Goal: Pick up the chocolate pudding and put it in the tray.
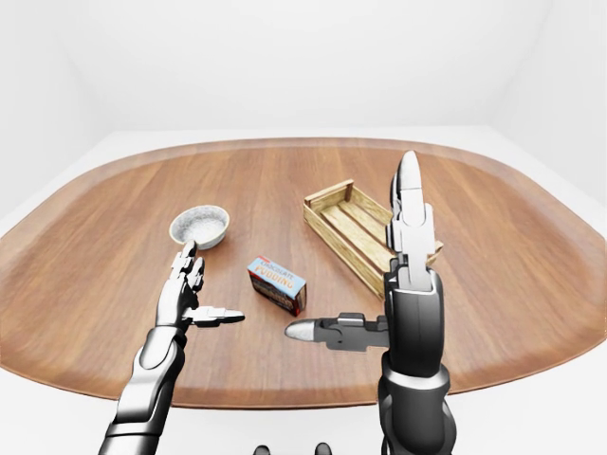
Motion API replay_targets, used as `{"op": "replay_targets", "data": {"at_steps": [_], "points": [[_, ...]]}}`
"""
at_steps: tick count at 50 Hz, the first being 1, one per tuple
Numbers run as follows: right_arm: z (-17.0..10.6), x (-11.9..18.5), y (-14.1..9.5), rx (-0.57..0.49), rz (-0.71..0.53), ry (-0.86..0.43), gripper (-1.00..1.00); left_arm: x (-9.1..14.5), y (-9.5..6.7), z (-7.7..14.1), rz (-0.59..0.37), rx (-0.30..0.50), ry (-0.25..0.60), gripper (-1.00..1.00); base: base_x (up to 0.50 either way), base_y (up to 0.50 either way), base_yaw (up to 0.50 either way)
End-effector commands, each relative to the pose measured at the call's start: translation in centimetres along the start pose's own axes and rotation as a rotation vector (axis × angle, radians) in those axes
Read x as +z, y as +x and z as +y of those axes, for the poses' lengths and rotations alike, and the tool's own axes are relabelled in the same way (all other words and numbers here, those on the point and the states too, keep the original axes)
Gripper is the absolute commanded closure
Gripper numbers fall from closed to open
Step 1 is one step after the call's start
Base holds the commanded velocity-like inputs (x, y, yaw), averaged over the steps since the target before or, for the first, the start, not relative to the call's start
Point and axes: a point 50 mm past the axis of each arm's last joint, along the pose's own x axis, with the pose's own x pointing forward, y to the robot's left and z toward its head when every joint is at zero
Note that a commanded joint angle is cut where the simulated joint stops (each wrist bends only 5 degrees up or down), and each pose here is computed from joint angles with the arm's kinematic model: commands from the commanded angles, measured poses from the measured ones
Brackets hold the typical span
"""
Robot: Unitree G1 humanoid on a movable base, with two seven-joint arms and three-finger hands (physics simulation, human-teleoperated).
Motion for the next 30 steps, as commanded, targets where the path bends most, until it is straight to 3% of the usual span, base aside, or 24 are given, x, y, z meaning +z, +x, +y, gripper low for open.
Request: {"op": "replay_targets", "data": {"at_steps": [1,30], "points": [[0.07,-0.10,-0.03,0.004,0.005,0.001,-1.00,-0.03,0.03,0.01,0.001,0.001,0.000,-1.00,0.32,0.00,0.00],[0.09,-0.29,-0.04,0.006,0.013,0.003,-1.00,-0.14,0.07,-0.02,0.003,0.000,-0.001,-1.00,0.32,0.00,0.00]]}}
